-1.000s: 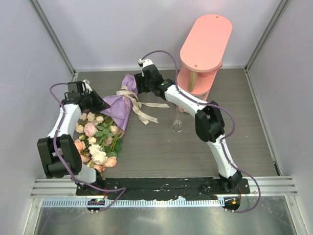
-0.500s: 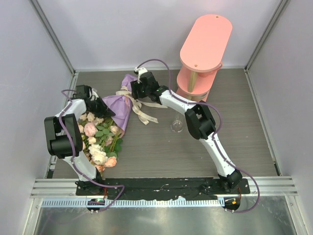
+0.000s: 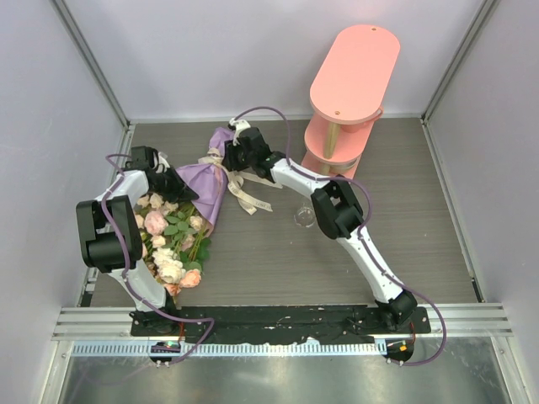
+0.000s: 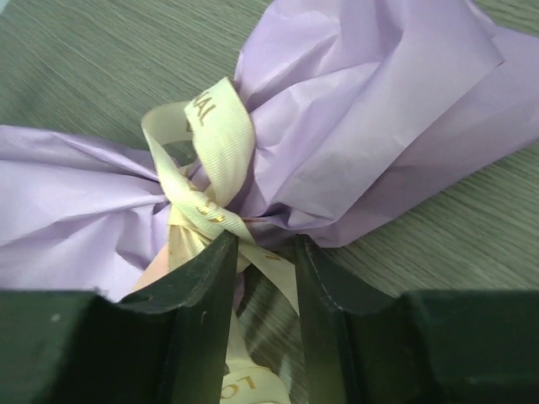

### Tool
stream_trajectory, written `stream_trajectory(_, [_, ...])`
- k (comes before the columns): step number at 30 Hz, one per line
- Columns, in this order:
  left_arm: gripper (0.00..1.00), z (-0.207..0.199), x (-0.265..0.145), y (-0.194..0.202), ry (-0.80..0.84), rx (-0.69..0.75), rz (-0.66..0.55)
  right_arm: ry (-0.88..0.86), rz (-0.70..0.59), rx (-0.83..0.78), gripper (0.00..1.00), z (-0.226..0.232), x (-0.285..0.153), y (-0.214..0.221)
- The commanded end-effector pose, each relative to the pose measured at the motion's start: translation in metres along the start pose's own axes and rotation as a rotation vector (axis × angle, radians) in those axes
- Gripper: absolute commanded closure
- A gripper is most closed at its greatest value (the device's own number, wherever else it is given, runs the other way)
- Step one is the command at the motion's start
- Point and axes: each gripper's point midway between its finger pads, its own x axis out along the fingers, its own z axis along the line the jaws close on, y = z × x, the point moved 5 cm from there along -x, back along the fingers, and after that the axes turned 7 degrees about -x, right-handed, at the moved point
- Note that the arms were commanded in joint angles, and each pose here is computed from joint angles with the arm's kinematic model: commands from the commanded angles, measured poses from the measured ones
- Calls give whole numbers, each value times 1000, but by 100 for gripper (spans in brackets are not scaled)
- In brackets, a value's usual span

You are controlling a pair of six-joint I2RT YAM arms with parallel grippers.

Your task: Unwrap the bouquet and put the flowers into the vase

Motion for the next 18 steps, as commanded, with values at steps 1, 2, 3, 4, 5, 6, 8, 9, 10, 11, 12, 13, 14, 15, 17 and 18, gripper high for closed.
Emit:
stream_trajectory(1, [96, -9, -8, -1, 34, 43, -20, -72, -170, -30, 64, 36, -12, -59])
stream_trajectory(2, [96, -9, -8, -1, 32, 43, -21, -61, -174, -39, 68, 37, -14, -62])
stream_trajectory(3, [96, -9, -8, -1, 29, 42, -22, -49, -185, -51, 75, 42, -20, -69])
stream_trajectory(4, [96, -8, -8, -2, 24, 41, -25, -16, -193, -62, 80, 41, -22, -74])
stream_trajectory(5, [96, -7, -7, -2, 20, 41, -25, -1, -208, -69, 90, 41, -26, -81])
stream_trajectory(6, [96, -6, -6, -2, 17, 37, -23, 13, -194, -70, 94, 42, -30, -84])
stream_trajectory(8, [97, -7, -6, -2, 16, 35, -21, 76, -225, -69, 99, 39, -42, -101])
stream_trajectory(9, [96, -6, -5, -2, 18, 34, -19, 91, -232, -71, 99, 38, -46, -106])
stream_trajectory(10, [96, -6, -4, -2, 17, 30, -16, 96, -254, -73, 99, 43, -55, -117])
stream_trajectory(11, [96, -5, -4, -2, 15, 32, -18, 108, -264, -77, 99, 43, -59, -122])
stream_trajectory(12, [96, -4, -4, -2, 11, 28, -17, 110, -279, -82, 99, 45, -63, -129])
stream_trajectory(13, [97, -5, -4, -2, 11, 30, -18, 112, -290, -85, 99, 48, -67, -134])
stream_trajectory(14, [96, -4, -4, -2, 7, 27, -16, 121, -315, -89, 99, 52, -76, -146])
stream_trajectory(15, [97, -4, -3, -2, 7, 27, -14, 123, -331, -92, 99, 55, -81, -152])
stream_trajectory(17, [97, -3, -3, -2, 5, 27, -12, 109, -381, -97, 99, 68, -91, -169])
stream_trajectory(18, [97, -4, -4, -2, 6, 30, -18, 100, -399, -95, 99, 72, -93, -173])
